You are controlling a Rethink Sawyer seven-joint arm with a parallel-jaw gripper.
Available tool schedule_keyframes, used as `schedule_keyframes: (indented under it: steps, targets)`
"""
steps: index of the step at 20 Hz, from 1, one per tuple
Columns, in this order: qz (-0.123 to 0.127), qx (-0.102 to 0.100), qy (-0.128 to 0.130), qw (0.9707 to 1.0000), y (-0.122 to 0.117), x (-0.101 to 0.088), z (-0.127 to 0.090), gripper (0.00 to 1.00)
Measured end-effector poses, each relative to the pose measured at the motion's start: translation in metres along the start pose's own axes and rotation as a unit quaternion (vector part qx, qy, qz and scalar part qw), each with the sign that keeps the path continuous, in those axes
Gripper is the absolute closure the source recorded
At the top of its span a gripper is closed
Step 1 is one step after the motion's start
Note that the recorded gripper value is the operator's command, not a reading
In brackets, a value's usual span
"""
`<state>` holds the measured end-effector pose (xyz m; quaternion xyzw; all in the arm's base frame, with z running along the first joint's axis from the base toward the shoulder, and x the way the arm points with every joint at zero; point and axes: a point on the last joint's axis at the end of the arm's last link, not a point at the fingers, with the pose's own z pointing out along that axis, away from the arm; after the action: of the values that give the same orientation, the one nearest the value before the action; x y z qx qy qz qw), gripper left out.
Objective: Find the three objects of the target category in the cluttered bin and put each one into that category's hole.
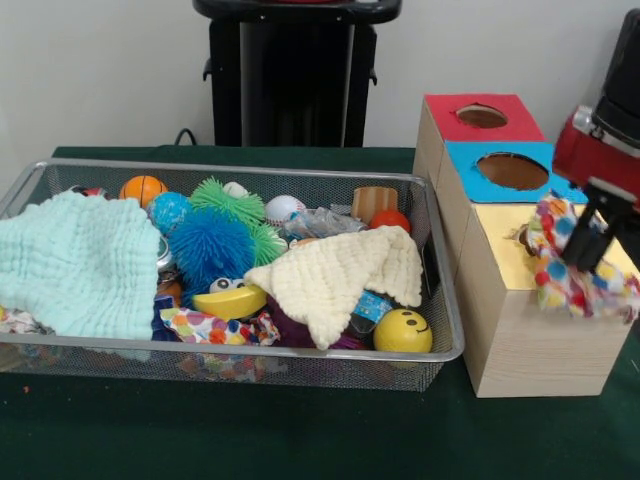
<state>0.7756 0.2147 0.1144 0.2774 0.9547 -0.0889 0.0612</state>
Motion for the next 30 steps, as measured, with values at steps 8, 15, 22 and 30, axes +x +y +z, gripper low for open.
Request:
schedule_keyframes:
  steps: [8,15,22,30]
  targets:
    - [0.006,-0.056,-0.063,0.9964,0.017,-0.017,-0.002,1.00]
    - [0.010,-0.034,-0.022,0.9991,0.011,-0.007,0.000,1.00]
    - [0.008,-0.025,-0.010,0.9996,0.011,-0.002,0.001,1.00]
    - [0.004,-0.064,-0.067,0.9957,0.025,-0.012,-0.002,1.00]
